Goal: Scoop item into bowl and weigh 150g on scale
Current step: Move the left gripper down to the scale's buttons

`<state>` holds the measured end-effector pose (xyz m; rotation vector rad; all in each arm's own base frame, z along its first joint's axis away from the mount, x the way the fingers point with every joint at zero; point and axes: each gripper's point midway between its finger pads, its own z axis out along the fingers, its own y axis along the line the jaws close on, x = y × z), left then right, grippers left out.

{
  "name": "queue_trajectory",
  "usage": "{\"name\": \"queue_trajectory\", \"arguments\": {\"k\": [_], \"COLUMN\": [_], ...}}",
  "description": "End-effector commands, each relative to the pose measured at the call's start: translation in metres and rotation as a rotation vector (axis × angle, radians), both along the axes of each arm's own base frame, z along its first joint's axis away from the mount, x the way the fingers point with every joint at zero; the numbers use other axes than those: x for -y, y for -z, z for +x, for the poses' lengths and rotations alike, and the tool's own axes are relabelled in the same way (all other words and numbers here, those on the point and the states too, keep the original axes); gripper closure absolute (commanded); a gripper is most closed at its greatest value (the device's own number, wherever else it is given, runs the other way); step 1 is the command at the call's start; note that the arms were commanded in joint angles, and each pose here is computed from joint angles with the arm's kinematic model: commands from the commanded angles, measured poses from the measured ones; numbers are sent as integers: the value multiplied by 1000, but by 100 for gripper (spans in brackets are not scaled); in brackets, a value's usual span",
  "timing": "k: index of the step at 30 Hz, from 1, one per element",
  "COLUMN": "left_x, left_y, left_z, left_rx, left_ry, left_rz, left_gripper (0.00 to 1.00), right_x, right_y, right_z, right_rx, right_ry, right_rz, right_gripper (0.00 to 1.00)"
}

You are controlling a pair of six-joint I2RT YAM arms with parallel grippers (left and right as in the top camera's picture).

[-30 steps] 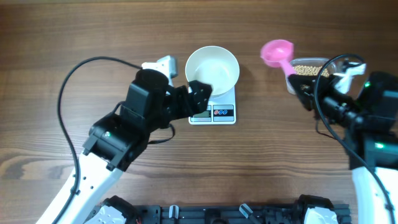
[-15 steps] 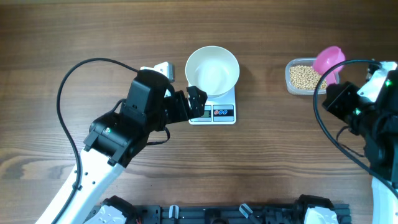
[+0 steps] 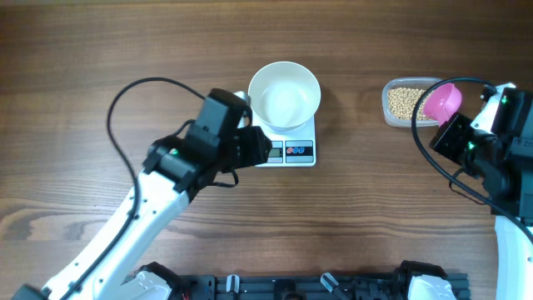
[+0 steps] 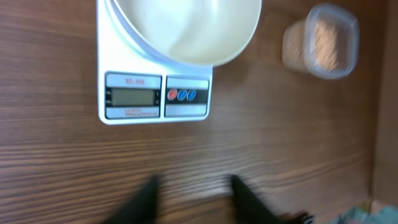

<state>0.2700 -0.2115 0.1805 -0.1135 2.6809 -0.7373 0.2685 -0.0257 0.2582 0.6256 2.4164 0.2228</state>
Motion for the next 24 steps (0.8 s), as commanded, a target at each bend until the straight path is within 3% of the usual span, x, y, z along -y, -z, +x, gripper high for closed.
{"name": "queue_trajectory", "arguments": {"k": [1, 16, 24], "left_x": [19, 42, 45], "left_y": [15, 33, 51], "left_z": [-8, -4, -6], "left_rx": [-39, -4, -49], "left_ry": [91, 208, 237], "left_rz": [15, 44, 70], "left_gripper": [96, 96, 96], "right_x": [6, 22, 26], "right_y": [5, -1, -11], "right_z": [3, 18, 36], "right_rx": [-19, 27, 88], "right_ry": [-11, 36, -76], "right_rz": [-45, -118, -228], "right_gripper": [96, 96, 96]}}
